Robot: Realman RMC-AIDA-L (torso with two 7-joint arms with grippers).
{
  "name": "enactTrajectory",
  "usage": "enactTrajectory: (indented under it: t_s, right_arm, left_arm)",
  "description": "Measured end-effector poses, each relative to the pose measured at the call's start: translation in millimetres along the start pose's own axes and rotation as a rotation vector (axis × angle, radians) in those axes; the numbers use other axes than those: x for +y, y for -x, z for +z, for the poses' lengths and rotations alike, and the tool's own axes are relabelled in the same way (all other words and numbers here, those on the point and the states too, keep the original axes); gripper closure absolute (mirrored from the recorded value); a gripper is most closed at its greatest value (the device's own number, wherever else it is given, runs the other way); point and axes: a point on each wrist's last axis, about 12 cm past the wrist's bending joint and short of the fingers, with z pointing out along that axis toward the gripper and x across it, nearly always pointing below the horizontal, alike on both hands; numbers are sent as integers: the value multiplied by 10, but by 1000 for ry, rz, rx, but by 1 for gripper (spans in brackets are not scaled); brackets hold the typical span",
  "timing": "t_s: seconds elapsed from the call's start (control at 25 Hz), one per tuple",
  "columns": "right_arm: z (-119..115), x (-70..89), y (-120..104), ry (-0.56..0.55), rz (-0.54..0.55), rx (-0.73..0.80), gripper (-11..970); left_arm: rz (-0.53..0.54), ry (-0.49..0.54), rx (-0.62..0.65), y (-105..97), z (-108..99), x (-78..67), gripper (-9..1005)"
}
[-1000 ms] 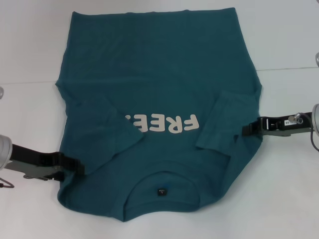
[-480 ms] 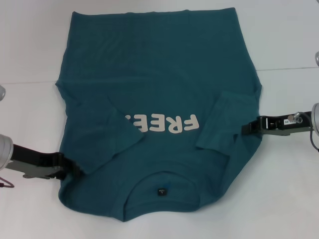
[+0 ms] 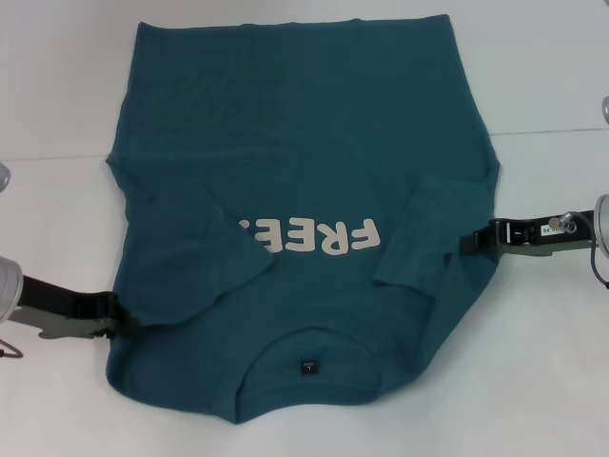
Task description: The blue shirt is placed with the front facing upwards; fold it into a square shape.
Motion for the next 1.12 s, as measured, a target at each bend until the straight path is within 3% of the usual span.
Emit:
enactTrajectory:
  t_s: [0.16,0.8,1.12]
  right_arm:
    - [-1,0,1,1,1,-2,923]
    - [-53,-84,-54,-6,16,-21,923]
    - [-65,-70,-154,28,-53,10,922]
  left_arm:
    - [8,6,3,-9,12,-1,899]
    - [36,29,-34,-64,27,18,916]
    - [54,27,-42,-154,39,53,916]
